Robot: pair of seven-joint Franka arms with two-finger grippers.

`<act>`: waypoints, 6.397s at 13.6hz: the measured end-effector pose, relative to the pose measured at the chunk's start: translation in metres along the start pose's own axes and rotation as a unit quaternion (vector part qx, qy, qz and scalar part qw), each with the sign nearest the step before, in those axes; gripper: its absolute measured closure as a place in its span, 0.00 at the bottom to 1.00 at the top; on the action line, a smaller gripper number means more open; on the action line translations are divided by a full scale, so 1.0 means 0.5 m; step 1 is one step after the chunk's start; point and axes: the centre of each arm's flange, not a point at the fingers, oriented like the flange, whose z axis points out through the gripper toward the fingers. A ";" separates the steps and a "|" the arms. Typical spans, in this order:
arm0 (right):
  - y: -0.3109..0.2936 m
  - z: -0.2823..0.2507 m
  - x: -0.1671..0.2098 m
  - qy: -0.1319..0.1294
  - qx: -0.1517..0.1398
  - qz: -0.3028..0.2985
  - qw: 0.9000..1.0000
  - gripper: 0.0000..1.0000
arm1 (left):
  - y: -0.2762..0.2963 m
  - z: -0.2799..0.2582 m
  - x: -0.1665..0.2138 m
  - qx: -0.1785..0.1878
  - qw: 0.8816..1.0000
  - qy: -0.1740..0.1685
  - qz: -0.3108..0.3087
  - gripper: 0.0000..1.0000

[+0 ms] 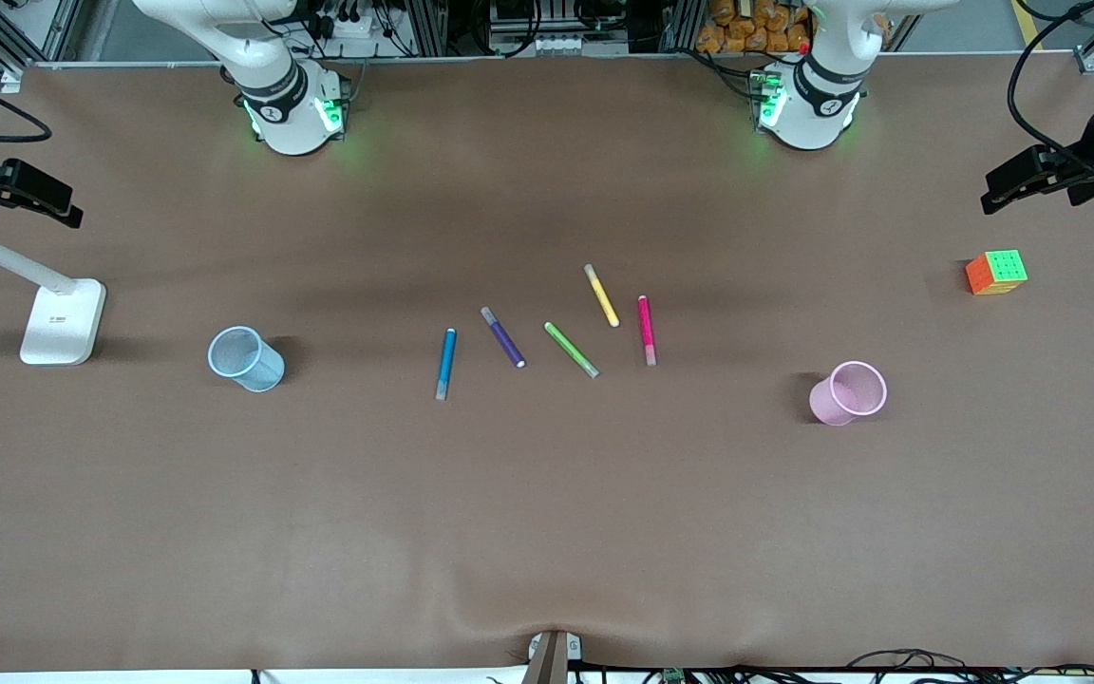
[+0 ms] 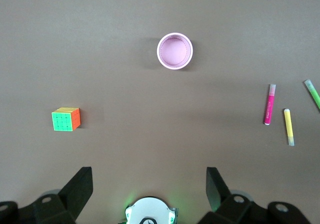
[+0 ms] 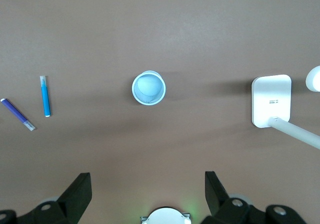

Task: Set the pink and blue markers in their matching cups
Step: 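Move the left gripper from rest toward the pink marker, then lower the left gripper and grasp the pink marker, then carry the pink marker with the left gripper over the pink cup, then lower the pink marker into the pink cup while the right gripper reaches the blue marker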

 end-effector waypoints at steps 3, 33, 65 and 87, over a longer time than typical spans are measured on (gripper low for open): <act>-0.003 0.000 0.000 0.000 0.000 -0.001 1.000 0.00 | -0.001 0.000 0.000 0.000 1.000 0.000 0.000 0.00; -0.005 0.001 -0.002 -0.004 -0.001 -0.002 1.000 0.00 | 0.615 0.799 0.136 -0.022 0.992 -0.100 -0.079 0.13; -0.024 0.001 -0.003 -0.003 -0.002 -0.011 1.000 0.00 | 0.337 0.430 0.206 0.001 0.977 0.009 -0.213 0.83; -0.405 0.114 0.019 0.009 -0.016 -0.025 1.000 0.00 | 0.154 0.583 0.330 0.182 0.916 0.077 -0.348 0.83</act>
